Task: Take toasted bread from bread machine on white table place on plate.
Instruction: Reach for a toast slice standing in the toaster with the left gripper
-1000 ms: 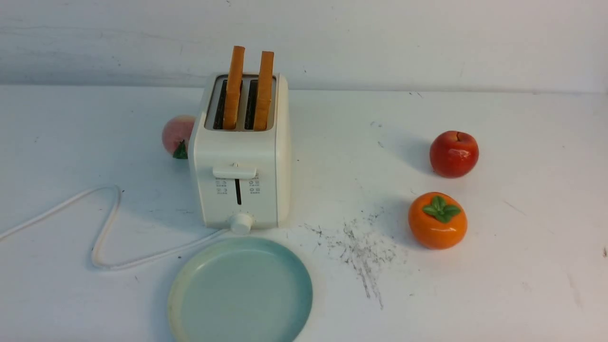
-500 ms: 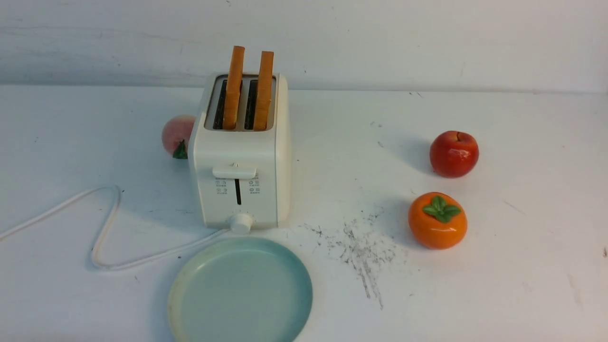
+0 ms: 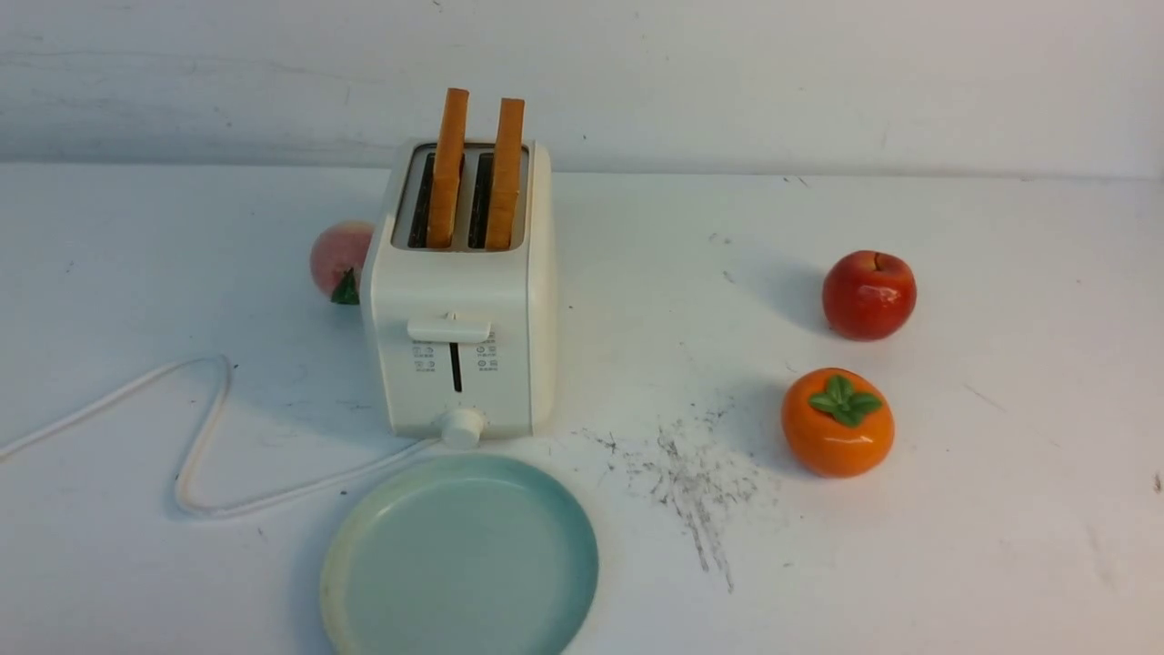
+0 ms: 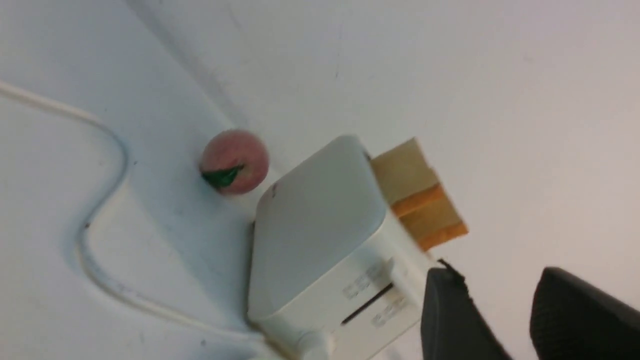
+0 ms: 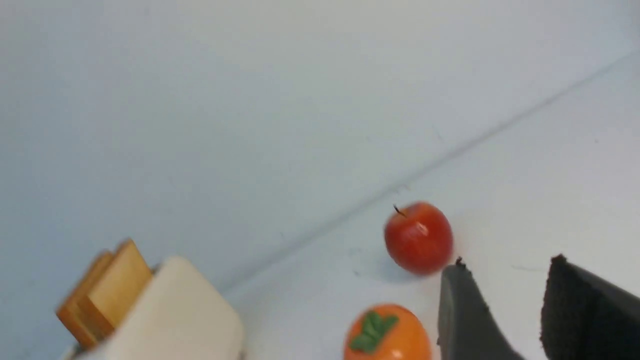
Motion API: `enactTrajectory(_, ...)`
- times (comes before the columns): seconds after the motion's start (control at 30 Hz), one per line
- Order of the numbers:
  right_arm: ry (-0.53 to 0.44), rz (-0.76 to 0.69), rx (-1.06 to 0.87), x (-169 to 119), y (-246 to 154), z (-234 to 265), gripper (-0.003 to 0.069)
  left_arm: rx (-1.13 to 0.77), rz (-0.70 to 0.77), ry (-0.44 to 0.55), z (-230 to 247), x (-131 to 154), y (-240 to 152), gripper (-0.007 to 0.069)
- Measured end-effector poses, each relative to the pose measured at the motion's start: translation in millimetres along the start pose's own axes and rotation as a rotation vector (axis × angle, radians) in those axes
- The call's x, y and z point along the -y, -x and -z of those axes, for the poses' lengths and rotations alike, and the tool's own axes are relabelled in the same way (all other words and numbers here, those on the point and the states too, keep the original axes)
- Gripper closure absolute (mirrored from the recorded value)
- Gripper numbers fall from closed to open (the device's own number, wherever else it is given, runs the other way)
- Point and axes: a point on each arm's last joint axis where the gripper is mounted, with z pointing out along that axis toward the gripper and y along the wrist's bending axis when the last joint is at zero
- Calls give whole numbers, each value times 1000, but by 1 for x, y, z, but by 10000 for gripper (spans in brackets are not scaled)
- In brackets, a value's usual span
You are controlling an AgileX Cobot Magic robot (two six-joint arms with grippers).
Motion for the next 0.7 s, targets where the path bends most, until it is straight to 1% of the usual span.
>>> enactTrajectory(0.1, 23, -44, 65, -2, 6, 0, 419, 27, 5, -13, 0, 1, 2, 387)
enactTrajectory(0.3, 30, -50, 83, -2, 8, 0, 419, 16, 8, -7, 0, 1, 1, 387)
enactTrajectory(0.37, 31, -52, 88, -3, 8, 0, 419, 10, 8, -4, 0, 0, 1, 403)
enactTrajectory(0.43, 46, -57, 126, -4, 12, 1, 424, 28, 8, -13, 0, 1, 3, 453)
enactTrajectory(0.5, 64, -67, 137, -12, 23, 2, 452, 57, 9, -30, 0, 3, 6, 531)
enactTrajectory(0.53, 69, -69, 143, -14, 25, 2, 452, 58, 10, -32, 0, 4, 6, 540)
enactTrajectory(0.57, 92, -51, 141, -28, 43, 5, 484, 63, 8, -49, 0, 11, 10, 613)
enactTrajectory(0.6, 88, -48, 127, -27, 42, 4, 489, 63, 6, -52, 1, 13, 11, 620)
enactTrajectory(0.63, 95, -19, 94, -41, 60, 6, 538, 57, -17, -68, 1, 22, 16, 639)
enactTrajectory(0.67, 103, 7, 40, -58, 82, 8, 577, 49, -66, -96, 3, 37, 24, 639)
enactTrajectory(0.7, 72, 23, -18, -65, 90, 7, 608, 26, -101, -100, 4, 44, 26, 639)
